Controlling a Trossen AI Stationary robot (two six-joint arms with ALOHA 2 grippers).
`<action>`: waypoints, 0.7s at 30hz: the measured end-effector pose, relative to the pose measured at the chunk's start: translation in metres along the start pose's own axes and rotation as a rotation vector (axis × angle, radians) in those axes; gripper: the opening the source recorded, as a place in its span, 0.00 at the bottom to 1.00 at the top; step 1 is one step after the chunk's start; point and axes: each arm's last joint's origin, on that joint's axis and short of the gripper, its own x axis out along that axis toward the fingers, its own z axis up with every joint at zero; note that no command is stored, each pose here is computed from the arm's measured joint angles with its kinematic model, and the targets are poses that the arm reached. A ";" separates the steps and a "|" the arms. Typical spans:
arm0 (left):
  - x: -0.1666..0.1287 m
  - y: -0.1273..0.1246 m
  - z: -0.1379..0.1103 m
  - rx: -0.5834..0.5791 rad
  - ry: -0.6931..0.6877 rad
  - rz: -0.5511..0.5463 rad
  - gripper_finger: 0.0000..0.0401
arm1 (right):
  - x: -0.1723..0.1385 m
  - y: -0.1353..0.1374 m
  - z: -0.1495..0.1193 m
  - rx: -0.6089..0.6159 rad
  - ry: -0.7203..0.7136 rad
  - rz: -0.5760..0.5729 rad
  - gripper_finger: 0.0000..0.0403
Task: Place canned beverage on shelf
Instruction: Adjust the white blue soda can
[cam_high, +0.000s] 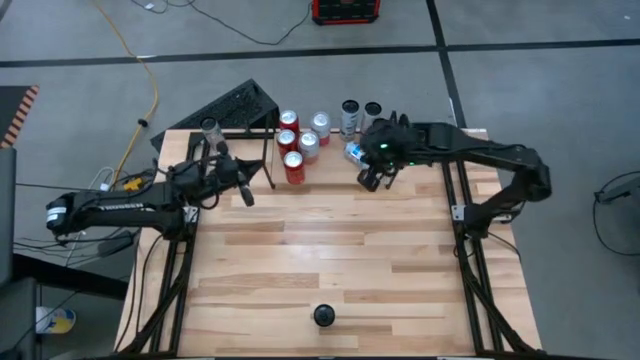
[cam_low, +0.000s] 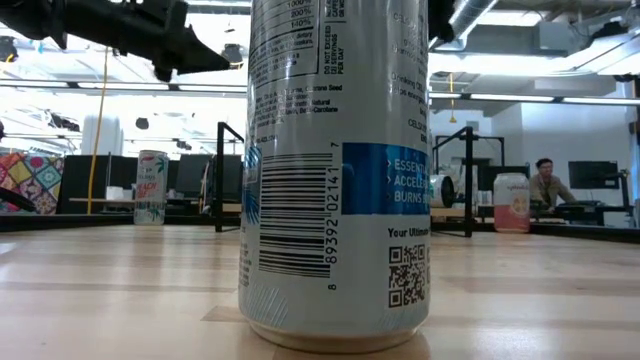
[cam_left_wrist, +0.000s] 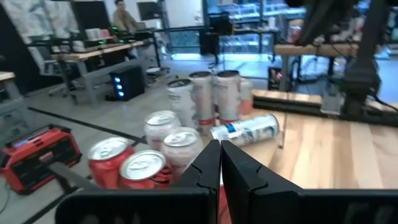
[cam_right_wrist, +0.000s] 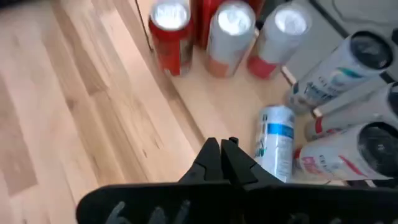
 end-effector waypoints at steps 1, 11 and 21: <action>0.001 -0.001 -0.001 0.008 0.007 -0.014 0.00 | 0.007 0.001 0.001 -0.006 0.029 -0.008 0.00; 0.009 -0.007 -0.009 0.067 0.044 -0.120 0.00 | 0.075 -0.011 -0.006 0.041 0.332 -0.140 0.17; 0.009 -0.008 -0.010 0.102 0.045 -0.131 0.00 | 0.107 -0.033 -0.017 0.103 0.521 -0.226 0.44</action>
